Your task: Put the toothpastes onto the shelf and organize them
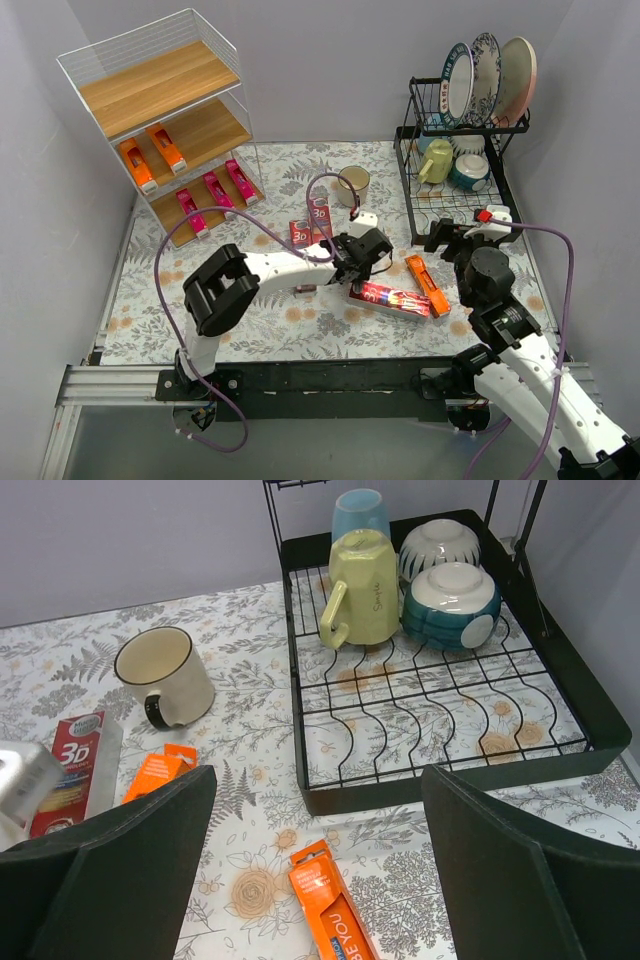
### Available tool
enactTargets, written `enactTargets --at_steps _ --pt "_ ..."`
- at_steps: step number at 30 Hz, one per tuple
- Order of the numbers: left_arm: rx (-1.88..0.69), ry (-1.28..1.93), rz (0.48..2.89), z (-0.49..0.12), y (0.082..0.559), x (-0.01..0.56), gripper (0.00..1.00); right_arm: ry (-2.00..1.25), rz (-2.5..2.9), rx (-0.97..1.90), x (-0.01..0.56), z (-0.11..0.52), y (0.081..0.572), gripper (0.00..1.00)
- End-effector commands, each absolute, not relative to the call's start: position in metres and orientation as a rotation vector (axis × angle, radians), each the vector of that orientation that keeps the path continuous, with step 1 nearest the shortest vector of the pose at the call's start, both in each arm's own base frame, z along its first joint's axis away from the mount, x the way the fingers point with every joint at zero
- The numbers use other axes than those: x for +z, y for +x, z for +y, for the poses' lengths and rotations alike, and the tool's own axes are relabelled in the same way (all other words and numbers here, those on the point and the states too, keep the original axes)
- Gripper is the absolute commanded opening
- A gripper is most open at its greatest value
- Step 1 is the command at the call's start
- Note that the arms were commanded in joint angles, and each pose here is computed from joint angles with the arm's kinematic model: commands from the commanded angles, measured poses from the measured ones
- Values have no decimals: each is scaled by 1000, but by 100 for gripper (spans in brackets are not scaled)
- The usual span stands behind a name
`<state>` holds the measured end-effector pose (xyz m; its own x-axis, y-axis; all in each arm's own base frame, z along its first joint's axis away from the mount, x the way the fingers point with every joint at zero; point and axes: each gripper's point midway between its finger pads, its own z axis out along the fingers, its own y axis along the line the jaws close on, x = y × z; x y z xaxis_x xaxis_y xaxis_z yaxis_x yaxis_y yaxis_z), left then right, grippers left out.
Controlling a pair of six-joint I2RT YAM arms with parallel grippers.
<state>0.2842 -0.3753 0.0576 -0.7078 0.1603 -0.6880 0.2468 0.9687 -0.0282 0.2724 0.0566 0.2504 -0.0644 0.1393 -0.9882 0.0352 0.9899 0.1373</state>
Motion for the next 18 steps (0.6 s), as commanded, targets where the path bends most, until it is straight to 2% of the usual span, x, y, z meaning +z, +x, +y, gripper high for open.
enactTargets --at_steps 1,10,18 --pt "-249 146 2190 -368 298 177 34 154 1556 103 276 54 271 92" --pt "-167 -30 2106 -301 317 280 32 143 1545 93 291 48 263 92" --pt "-60 -239 2154 -202 340 305 31 140 1544 64 290 41 257 92"
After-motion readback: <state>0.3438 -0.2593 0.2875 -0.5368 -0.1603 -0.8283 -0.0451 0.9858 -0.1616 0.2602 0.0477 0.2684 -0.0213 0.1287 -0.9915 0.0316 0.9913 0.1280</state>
